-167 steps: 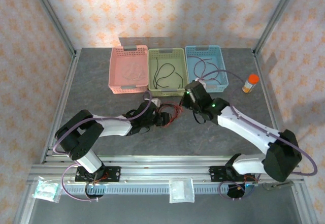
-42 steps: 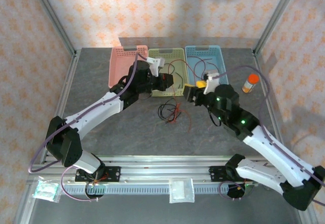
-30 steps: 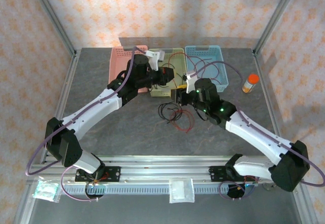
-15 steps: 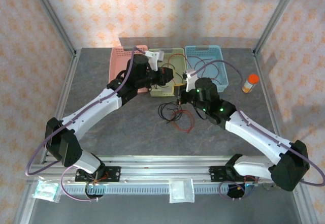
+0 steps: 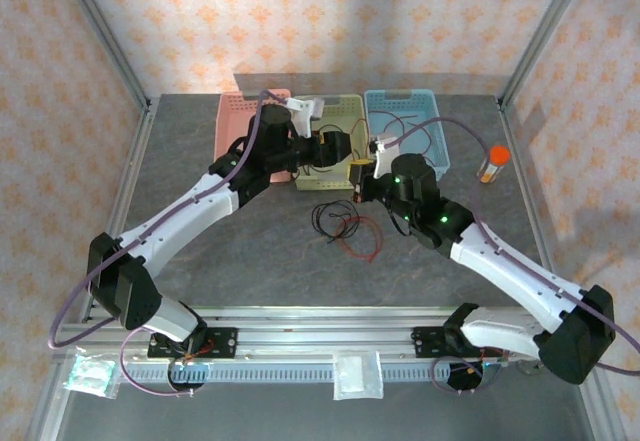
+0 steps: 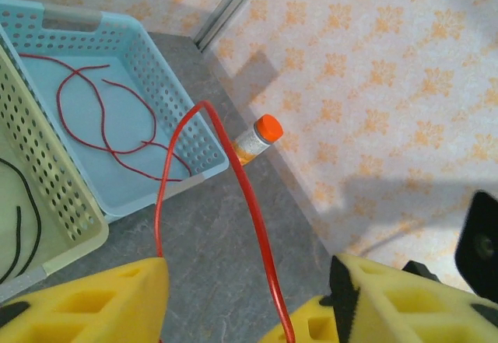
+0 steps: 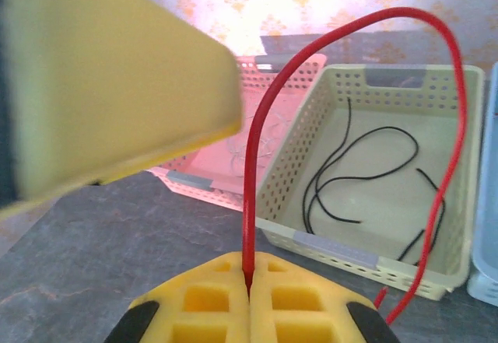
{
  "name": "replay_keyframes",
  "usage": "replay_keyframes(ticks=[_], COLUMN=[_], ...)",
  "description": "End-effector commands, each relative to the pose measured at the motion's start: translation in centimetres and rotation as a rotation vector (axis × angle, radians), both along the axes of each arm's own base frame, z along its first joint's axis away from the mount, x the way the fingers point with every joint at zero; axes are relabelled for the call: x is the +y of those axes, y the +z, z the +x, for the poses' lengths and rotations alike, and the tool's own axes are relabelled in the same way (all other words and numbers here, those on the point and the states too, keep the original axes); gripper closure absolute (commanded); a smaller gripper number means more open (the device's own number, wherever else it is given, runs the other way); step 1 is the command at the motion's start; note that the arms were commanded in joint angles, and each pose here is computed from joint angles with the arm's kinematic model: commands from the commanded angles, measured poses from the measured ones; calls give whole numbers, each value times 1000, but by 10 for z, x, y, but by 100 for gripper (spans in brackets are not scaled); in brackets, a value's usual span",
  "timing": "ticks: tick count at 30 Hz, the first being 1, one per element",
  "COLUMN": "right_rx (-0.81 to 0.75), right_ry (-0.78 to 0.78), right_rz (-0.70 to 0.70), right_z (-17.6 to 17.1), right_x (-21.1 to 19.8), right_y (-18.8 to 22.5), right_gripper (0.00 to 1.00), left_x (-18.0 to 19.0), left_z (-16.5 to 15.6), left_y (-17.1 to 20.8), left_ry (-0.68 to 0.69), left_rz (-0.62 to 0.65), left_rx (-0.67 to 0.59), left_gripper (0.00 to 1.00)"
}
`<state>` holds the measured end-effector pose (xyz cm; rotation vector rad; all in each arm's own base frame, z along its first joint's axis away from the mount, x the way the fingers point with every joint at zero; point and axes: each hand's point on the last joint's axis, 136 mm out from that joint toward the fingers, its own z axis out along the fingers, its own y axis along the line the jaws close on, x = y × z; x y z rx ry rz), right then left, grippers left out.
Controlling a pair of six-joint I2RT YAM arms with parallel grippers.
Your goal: Untangle the cables
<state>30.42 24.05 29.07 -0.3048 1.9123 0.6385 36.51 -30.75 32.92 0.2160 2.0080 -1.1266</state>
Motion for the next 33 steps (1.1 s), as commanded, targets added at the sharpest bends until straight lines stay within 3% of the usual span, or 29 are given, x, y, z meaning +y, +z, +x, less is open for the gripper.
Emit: replay_keyframes(ticks=[1,9,20,33], right_rx=[-58,-19,98,233], right_ry=[-132,-316,-407,-430], right_rz=[-12,-138,-298,-457], right_z=[7,41,123,218], right_x=[-25,-68,-112,-124], right_y=[29,36,12,-70], right_gripper=[100,100,100,100], left_x=[27,84,120,94], left_z=[0,8,40,95], left_y=[40,9,-20,-45], left_ry=[89,323,386,311], left_rz=[-2,171,101,15], left_rx=[-106,-102,-69,-61], left_gripper=[40,37,37,36])
